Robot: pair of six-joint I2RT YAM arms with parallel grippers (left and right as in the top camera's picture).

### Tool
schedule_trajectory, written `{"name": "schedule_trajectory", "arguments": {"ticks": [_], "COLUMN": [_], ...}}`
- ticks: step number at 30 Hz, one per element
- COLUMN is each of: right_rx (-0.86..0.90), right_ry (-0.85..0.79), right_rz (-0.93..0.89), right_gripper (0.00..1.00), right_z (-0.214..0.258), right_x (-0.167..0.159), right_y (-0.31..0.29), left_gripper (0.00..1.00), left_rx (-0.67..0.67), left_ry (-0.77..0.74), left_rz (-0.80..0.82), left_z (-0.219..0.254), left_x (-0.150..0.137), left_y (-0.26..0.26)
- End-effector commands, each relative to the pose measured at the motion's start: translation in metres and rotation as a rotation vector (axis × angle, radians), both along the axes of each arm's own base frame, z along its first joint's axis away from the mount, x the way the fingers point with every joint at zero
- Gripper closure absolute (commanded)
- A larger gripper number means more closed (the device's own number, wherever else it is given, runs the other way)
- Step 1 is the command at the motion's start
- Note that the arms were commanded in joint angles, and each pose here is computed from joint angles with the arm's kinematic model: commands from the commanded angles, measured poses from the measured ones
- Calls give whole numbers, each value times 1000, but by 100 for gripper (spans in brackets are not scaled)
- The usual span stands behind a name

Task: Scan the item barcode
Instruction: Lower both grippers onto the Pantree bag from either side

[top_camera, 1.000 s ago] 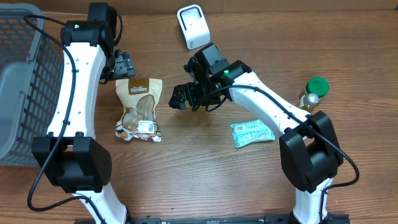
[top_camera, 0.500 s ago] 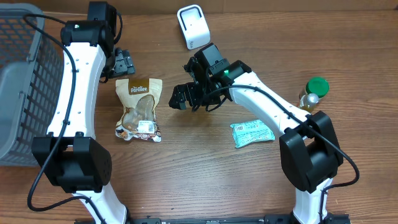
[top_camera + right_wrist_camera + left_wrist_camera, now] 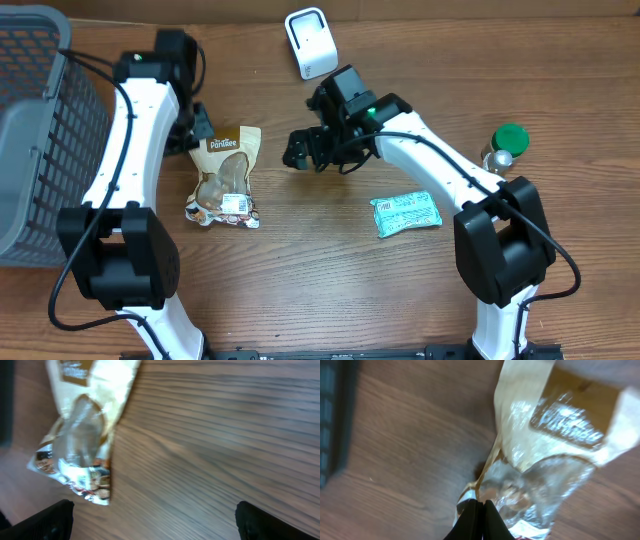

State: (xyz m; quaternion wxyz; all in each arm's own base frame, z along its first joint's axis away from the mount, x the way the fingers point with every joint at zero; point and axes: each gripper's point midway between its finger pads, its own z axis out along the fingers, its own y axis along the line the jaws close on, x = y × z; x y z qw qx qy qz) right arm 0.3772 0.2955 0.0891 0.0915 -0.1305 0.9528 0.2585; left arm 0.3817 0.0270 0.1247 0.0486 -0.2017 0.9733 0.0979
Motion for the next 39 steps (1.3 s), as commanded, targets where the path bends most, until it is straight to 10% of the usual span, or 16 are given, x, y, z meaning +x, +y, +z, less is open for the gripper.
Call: {"name": "schedule_trajectory", "arguments": {"ticks": [1, 17, 39], "right_rx": [-28, -108, -101], "right_ry": [-1, 100, 105], "right_rz": [-35, -108, -210], "right_gripper": [0, 0, 0], "right_z": [0, -11, -10], "right_x": [6, 1, 23], "right_y": [-15, -57, -96], "left_gripper": [96, 96, 96], "left_rx": [-27, -292, -521], "left_ry": [44, 44, 27], "left_rz": [32, -152, -406], "left_z": [-32, -114, -24], "left_x": [-14, -33, -20], "left_y": [-5, -87, -180]}}
